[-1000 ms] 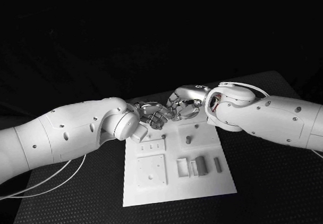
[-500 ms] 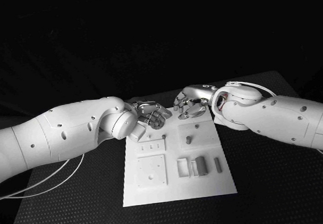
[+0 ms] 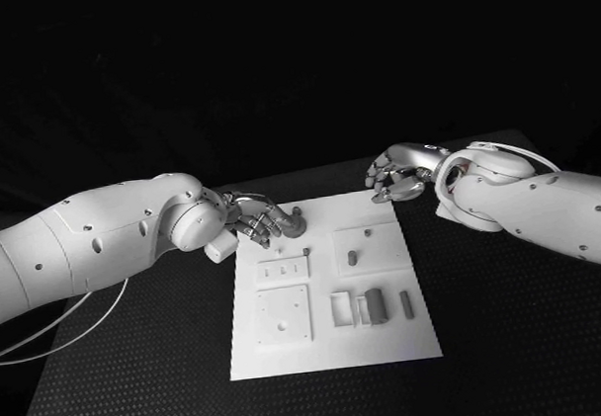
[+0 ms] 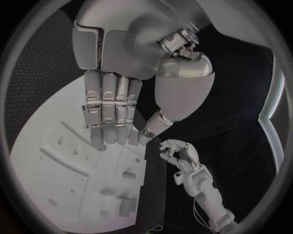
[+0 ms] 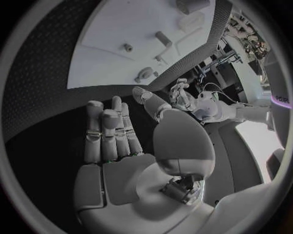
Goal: Assemble the parts on the task board
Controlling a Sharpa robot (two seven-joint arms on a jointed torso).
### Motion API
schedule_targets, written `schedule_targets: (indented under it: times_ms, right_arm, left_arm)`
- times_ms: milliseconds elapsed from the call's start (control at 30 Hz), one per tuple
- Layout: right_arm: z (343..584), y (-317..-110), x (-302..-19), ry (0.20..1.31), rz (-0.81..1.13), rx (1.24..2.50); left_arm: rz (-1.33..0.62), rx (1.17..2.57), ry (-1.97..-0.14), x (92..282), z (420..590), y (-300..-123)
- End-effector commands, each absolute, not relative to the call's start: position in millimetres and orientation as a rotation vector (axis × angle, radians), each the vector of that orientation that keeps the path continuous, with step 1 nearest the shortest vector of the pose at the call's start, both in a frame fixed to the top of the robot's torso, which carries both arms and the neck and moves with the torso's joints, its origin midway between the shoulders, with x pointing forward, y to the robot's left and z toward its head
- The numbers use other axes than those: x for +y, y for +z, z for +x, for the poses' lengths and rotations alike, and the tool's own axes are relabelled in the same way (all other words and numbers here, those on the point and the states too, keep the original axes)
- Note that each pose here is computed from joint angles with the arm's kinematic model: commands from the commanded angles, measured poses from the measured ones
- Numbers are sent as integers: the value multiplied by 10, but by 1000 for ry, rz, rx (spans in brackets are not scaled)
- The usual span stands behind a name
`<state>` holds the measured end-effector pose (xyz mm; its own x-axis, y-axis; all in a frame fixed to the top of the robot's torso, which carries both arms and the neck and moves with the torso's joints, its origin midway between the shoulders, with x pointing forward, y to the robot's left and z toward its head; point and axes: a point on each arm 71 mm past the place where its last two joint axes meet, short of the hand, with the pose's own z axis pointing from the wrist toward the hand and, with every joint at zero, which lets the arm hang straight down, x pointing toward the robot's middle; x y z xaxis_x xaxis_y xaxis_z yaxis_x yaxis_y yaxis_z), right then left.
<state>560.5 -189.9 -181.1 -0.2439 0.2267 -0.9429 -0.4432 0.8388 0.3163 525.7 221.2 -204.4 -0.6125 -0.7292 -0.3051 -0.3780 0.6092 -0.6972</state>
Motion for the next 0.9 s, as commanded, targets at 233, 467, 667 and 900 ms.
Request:
schedule_targets:
  times_ms: [233,467,667,900]
  right_arm:
    - [5734,-1660,-2197,657,-12,1599]
    - [5773,-1596,-2254,664,22,1568]
    - [5766,-1583,-2217,677,17,1564]
    - [5751,-1569,-2217,684,16,1561]
  left_arm:
    - [-560,2482,-486,2378,5216,-2140]
    - [-493,2406,-374,2359,5275,-2193]
    - [-456,2394,-325,2275,5294,-2293]
    - [-434,2374,-307,2186,5339,-2309]
